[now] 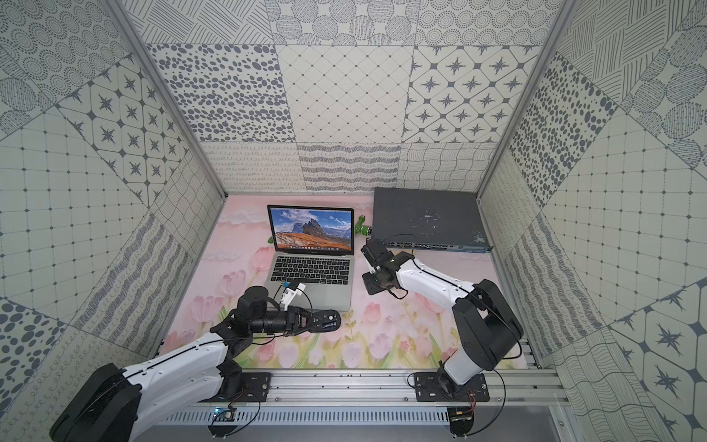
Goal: Remove the wireless mouse receiver from the laptop
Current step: Pick up the lid from the center of the board.
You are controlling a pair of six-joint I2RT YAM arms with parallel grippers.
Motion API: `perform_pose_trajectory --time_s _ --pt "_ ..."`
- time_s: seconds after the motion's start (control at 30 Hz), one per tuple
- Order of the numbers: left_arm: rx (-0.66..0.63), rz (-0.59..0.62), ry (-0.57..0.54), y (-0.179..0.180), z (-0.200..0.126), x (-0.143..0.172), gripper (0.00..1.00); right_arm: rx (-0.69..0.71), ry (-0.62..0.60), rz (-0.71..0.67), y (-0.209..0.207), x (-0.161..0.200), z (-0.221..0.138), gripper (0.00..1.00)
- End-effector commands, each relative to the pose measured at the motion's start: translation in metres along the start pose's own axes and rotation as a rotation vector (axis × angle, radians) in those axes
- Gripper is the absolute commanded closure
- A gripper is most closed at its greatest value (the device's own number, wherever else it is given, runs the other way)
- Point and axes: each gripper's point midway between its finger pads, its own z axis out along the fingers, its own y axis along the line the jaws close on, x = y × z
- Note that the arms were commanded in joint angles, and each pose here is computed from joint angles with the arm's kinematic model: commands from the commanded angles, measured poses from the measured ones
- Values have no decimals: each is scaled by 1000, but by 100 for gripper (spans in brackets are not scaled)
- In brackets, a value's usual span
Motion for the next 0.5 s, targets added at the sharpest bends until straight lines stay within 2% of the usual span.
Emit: perform_pose_trajectory --time_s 0.0,0.47 --pt "46 106 -28 -12 0 -7 81 190 91 -96 -30 6 8 57" --pt "44 98 -21 -11 0 -5 81 172 225 -150 -30 21 42 59"
